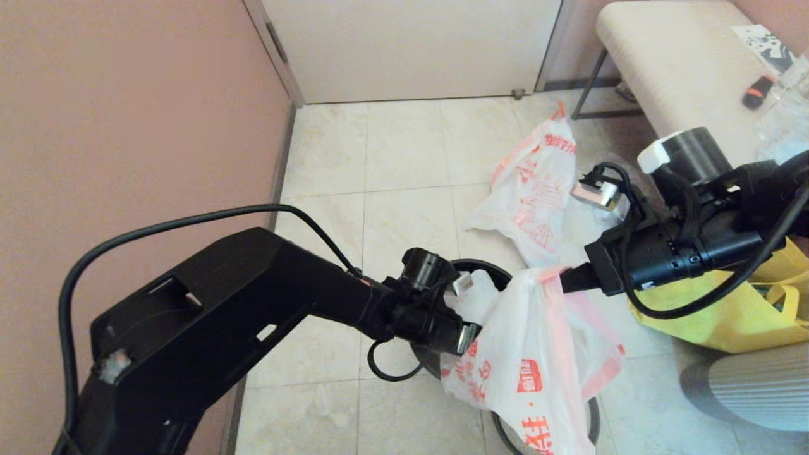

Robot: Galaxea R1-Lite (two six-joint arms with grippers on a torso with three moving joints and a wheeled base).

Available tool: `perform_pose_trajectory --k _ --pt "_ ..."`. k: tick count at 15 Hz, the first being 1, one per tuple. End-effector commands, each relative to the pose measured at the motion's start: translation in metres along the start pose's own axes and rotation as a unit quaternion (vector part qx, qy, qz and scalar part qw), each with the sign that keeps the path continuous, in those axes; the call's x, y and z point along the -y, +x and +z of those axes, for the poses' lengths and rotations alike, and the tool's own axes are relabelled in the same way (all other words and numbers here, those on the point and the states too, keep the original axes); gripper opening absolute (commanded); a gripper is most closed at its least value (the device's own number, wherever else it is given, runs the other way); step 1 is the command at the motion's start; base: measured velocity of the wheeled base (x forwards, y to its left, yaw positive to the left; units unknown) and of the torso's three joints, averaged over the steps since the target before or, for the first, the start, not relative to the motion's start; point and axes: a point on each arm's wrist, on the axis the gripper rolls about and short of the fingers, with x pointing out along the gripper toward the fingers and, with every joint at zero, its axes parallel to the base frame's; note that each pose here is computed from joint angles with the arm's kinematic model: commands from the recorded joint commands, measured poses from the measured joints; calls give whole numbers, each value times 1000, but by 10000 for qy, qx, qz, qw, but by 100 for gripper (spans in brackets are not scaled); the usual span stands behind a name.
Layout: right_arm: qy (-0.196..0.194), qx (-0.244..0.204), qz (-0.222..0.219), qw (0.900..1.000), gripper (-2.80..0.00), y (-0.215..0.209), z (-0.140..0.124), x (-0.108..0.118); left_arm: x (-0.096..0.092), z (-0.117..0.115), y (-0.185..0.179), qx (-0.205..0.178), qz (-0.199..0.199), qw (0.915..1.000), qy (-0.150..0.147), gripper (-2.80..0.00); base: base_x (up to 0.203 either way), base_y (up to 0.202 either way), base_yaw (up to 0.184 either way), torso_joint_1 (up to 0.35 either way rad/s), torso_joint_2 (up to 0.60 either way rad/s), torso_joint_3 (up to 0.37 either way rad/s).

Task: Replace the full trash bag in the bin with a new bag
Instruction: Put the new garbage bag on the trash can

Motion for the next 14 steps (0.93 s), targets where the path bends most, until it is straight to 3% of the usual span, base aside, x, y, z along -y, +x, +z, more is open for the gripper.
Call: perform_pose_trajectory --k 1,4,8,10,12,14 --pt "59 198 22 9998 -280 3 7 4 -3 -10 13 -187 -4 9998 -58 -280 0 0 0 0 0 0" --pt "71 325 33 9994 -280 18 14 16 -23 0 19 38 228 9997 -112 -280 0 0 0 0 0 0" --pt "122 439 39 9990 -280 45 26 36 -68 29 6 653 844 9937 -352 -280 0 0 0 0 0 0" --pt "164 457 -97 9988 -280 49 27 35 -66 37 -13 752 919 9917 -503 -280 0 0 0 0 0 0" --pt "193 603 -456 9969 -280 57 30 32 -49 52 -50 1033 921 9882 -652 -280 0 0 0 0 0 0" --pt "194 907 -450 9947 -280 70 37 29 -27 58 -95 1286 906 9845 -771 -280 0 0 0 0 0 0"
